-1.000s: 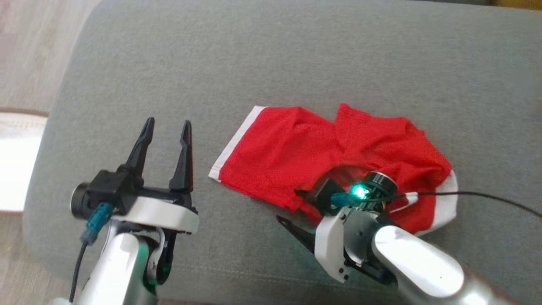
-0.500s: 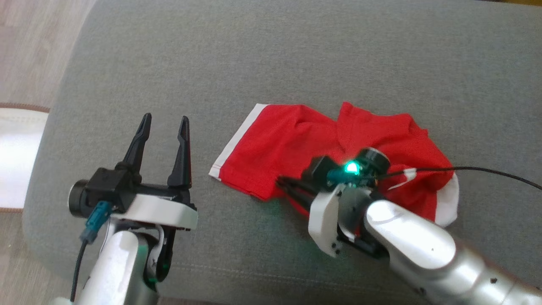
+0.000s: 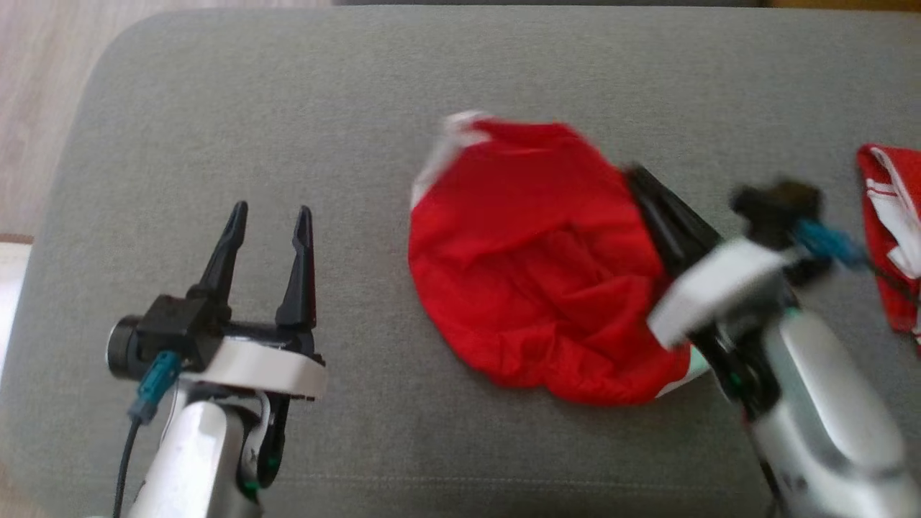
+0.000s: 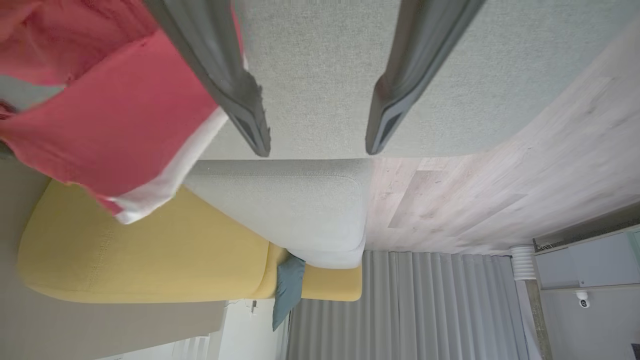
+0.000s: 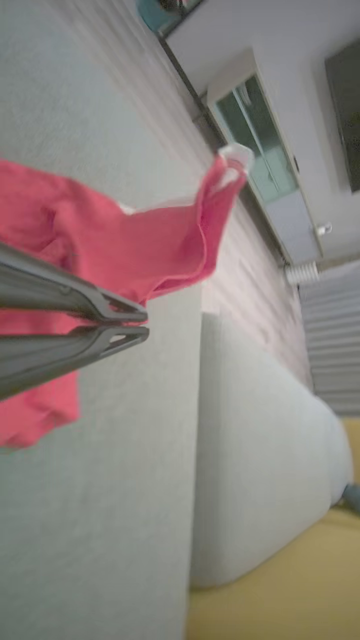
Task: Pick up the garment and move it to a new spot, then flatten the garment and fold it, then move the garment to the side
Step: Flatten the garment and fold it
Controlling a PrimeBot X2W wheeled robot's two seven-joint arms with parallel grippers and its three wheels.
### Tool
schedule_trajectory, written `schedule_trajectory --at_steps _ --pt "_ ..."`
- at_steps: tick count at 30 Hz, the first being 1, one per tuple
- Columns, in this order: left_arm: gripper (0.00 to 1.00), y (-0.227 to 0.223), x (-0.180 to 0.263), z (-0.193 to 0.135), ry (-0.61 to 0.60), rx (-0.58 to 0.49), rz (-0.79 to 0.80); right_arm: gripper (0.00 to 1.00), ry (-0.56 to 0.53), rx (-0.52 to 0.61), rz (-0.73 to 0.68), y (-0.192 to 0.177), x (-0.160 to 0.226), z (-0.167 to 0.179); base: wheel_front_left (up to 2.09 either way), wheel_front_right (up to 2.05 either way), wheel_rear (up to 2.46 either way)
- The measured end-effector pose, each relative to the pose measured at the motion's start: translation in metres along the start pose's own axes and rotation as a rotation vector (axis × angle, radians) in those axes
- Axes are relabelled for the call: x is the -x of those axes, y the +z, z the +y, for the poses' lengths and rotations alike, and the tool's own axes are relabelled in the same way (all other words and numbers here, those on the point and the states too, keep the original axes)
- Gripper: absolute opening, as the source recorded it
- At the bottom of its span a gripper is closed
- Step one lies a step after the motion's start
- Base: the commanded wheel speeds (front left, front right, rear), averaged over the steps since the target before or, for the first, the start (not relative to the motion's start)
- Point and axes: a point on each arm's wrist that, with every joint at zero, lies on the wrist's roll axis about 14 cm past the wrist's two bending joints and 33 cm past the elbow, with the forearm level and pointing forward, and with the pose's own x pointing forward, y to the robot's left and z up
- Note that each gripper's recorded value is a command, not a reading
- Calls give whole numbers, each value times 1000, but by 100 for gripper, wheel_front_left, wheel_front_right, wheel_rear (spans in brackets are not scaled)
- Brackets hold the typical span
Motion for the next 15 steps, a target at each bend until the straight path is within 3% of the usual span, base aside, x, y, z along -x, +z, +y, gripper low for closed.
schedule_trajectory --at_steps 9,15 --pt "100 -10 -2 -14 -45 17 24 0 -457 -304 143 -102 113 -82 0 0 0" --pt "100 -12 -4 -21 -67 14 28 4 -559 -342 141 -117 142 -95 0 0 0"
